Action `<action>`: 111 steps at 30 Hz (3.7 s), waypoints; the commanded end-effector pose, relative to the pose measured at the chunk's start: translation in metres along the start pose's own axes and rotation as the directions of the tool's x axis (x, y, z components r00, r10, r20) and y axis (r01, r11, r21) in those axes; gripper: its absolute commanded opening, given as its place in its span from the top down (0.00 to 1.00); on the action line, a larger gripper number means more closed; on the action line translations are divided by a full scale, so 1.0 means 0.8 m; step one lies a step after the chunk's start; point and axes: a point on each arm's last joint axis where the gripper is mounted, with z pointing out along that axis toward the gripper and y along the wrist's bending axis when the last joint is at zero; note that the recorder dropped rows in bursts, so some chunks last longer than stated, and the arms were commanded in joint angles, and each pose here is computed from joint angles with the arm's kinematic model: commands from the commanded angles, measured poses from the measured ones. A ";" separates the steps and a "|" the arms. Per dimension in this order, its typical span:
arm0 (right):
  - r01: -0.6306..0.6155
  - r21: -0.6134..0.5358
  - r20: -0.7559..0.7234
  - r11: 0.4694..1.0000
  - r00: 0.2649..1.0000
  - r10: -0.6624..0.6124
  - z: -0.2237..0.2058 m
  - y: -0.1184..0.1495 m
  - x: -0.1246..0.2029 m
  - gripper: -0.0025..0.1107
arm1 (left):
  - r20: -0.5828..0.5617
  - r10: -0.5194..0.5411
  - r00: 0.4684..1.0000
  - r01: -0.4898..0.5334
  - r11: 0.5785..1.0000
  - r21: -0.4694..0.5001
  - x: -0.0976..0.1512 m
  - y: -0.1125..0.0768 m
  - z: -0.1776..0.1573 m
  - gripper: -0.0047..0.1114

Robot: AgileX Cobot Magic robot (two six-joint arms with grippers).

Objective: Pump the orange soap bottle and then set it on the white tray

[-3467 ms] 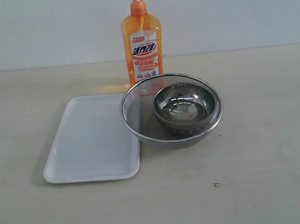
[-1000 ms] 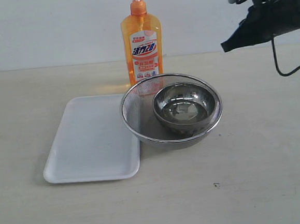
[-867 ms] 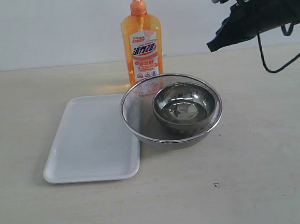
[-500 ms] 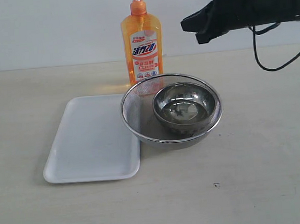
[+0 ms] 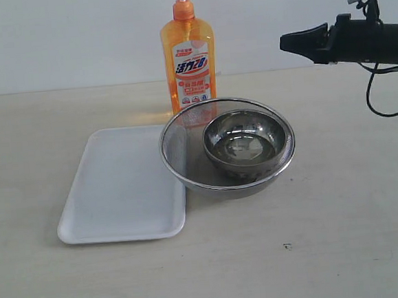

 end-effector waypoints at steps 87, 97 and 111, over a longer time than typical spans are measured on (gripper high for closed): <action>-0.130 -0.119 0.021 0.984 0.991 0.133 0.115 -0.026 -0.042 0.08 | -0.002 0.005 1.000 -0.005 1.000 -0.003 0.001 0.000 0.000 0.92; 0.149 -0.198 -0.011 0.969 0.988 -0.155 0.115 -0.016 -0.033 0.08 | -0.002 0.005 1.000 -0.005 1.000 -0.003 0.001 0.000 0.000 0.92; 0.493 -0.180 -0.137 0.851 0.844 -0.518 0.168 0.008 -0.012 0.08 | -0.002 0.005 1.000 -0.005 1.000 -0.003 0.001 0.000 0.000 0.92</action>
